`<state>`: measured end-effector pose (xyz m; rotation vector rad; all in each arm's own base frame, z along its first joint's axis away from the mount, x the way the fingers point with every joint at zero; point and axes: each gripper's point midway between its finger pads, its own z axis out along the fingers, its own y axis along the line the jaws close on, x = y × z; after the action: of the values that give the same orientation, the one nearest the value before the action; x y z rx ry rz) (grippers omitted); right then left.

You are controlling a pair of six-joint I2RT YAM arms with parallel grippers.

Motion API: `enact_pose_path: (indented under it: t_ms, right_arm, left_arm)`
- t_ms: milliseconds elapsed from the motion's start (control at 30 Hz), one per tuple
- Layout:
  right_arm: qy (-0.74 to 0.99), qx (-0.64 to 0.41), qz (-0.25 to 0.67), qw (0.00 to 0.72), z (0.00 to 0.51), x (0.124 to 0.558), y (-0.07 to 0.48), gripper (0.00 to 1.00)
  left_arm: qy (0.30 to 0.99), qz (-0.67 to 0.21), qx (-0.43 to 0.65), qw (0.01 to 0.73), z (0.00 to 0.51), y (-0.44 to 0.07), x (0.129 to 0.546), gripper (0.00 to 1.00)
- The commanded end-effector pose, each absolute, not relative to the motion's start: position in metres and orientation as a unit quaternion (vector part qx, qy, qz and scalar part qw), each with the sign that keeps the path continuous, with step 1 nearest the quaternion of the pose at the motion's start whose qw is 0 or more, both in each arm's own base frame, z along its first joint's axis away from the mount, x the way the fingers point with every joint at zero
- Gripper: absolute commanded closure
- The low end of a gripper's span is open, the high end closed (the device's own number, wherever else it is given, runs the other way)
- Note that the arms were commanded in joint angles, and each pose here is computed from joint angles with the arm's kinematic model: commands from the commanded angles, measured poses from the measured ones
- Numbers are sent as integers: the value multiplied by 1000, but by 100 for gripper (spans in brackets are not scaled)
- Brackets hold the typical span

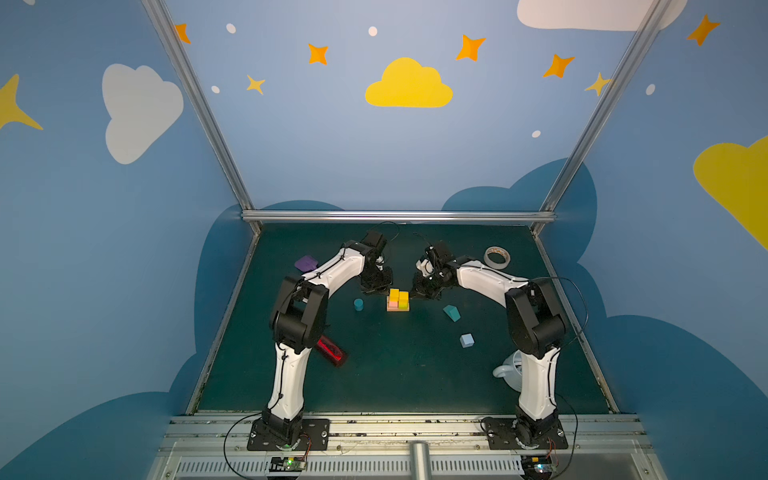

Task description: Build the wood block tower

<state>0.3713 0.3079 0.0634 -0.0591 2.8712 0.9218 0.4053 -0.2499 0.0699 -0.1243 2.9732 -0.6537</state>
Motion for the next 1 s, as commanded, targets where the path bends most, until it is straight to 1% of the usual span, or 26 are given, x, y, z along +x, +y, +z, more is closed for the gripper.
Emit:
enact_pose_path:
  t_ms: [0, 667, 967]
  right_arm:
    - [947, -19, 310, 79, 81, 376, 306, 100]
    - [946, -16, 312, 83, 86, 375, 303, 100]
    - [945, -9, 316, 79, 82, 375, 301, 100]
  left_arm:
    - [976, -210, -42, 38, 64, -250, 403, 95]
    - [980, -186, -58, 47, 66, -237, 405, 95]
    - [978, -191, -75, 32, 55, -236, 397, 95]
